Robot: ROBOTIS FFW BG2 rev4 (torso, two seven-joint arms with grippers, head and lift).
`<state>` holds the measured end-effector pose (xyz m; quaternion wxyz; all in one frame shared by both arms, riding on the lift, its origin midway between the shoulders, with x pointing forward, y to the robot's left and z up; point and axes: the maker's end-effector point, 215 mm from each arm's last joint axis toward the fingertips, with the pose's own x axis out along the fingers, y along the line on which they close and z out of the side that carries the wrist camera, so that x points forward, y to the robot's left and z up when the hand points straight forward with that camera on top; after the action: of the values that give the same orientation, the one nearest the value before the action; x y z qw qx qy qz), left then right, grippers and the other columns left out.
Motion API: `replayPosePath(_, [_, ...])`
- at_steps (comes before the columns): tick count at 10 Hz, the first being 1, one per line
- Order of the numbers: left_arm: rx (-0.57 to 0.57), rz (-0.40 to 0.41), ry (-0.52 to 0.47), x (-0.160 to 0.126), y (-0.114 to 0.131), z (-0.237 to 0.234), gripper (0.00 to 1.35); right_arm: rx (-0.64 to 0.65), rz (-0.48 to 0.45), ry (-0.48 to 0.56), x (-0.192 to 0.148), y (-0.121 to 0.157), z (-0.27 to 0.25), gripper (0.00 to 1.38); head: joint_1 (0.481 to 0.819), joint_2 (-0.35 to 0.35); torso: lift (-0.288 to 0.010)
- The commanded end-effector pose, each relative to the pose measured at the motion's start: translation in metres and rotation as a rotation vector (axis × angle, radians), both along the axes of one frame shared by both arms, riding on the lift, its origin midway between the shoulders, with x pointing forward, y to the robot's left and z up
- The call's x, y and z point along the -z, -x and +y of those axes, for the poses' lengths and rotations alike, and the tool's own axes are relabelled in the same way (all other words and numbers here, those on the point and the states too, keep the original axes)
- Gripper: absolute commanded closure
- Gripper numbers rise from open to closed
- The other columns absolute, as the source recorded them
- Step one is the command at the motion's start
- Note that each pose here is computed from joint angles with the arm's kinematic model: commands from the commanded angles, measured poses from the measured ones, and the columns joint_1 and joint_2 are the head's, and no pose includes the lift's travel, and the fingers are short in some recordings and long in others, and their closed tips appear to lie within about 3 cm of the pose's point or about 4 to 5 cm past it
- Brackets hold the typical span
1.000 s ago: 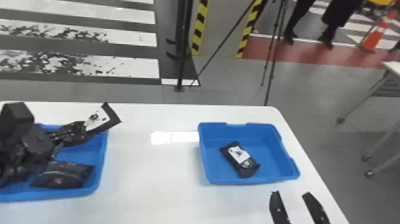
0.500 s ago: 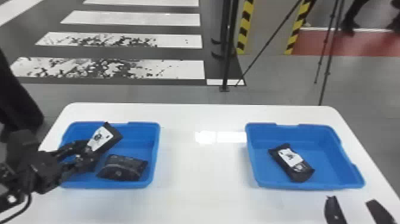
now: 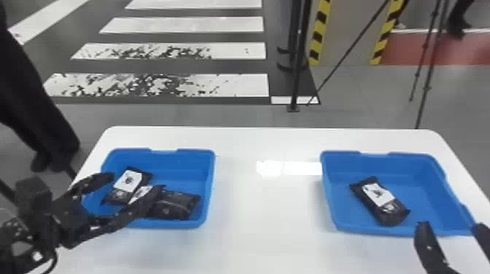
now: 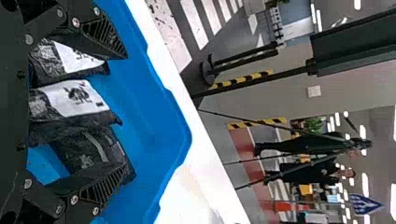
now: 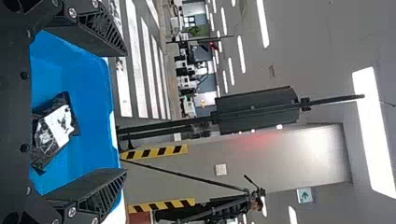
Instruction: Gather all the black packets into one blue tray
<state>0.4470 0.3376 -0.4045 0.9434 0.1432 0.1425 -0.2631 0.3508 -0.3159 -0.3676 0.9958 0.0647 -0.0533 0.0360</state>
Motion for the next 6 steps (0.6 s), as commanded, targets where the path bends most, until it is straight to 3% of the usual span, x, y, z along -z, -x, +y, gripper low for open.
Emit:
replayPosePath(1, [0.007,-0.044,0.058,-0.009,0.02,-0.015,0.21,-0.051,0.045,0.08,-0.015,-0.016,0.012,0.14,0.695,0.033,-0.11])
replayPosePath(3, [-0.044,-0.098,0.14,-0.022,0.053,-0.021,0.21,-0.085,0.144,0.159,-0.022,-0.031,0.018,0.14,0.695,0.033,-0.11])
replayPosePath(6, [-0.155,-0.173,0.314,-0.043,0.106,-0.025,0.22,-0.113,0.271,0.157,0.006,-0.05,0.01,0.14,0.695,0.033,-0.11])
